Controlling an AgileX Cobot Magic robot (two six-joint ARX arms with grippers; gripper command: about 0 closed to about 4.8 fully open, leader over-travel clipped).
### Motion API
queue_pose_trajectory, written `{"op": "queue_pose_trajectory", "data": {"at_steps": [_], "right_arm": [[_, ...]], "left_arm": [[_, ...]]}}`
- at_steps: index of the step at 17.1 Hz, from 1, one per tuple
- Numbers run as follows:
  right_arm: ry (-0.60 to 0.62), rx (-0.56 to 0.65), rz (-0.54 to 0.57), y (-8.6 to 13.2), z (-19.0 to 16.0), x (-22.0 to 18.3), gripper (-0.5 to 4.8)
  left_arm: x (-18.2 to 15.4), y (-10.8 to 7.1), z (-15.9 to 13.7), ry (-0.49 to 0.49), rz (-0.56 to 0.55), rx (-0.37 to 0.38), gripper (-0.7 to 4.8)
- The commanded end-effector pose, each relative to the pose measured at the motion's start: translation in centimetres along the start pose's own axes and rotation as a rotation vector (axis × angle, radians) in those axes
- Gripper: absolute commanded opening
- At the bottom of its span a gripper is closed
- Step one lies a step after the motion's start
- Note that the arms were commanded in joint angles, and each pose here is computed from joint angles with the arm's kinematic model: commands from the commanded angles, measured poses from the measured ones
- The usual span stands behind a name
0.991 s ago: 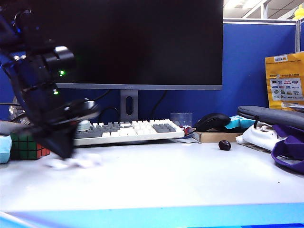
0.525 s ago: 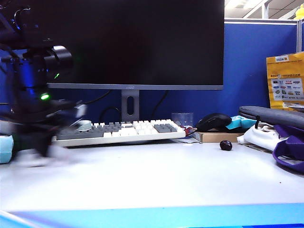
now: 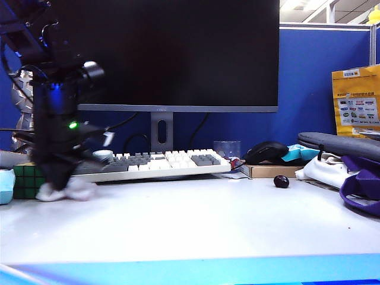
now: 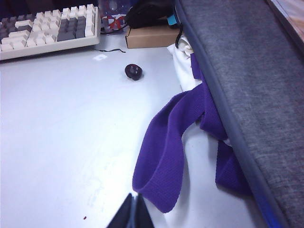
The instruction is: Use the wet wipes on the table to wipe the cherry juice off the table, then put the wipes back on the table.
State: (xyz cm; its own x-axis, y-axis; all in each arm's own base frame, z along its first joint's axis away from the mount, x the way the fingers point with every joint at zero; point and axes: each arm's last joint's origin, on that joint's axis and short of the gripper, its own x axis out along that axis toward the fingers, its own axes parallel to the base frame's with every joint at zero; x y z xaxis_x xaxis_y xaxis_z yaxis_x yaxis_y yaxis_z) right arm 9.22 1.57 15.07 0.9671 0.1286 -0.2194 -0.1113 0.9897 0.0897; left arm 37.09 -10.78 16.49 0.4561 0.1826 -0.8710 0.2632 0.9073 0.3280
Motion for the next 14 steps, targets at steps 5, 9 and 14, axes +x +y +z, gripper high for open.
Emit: {"op": "queue_pose_trajectory", "data": {"at_steps": [5, 9, 14], "right_arm": [[-0.005, -0.002, 0.003, 0.0, 0.0, 0.0, 0.00], [-0.006, -0.002, 0.003, 0.0, 0.0, 0.0, 0.00], [-0.006, -0.002, 0.003, 0.0, 0.0, 0.0, 0.00]], "left_arm": [[1.5, -1.5, 1.5, -0.098, -0.370, -0.059, -0.05], [1.1, -3.4, 1.8, 0.001, -0.797, -0.106, -0.05], [-2.3, -5.8, 5.5, -0.140, -0.957, -0.091, -0.05]]}}
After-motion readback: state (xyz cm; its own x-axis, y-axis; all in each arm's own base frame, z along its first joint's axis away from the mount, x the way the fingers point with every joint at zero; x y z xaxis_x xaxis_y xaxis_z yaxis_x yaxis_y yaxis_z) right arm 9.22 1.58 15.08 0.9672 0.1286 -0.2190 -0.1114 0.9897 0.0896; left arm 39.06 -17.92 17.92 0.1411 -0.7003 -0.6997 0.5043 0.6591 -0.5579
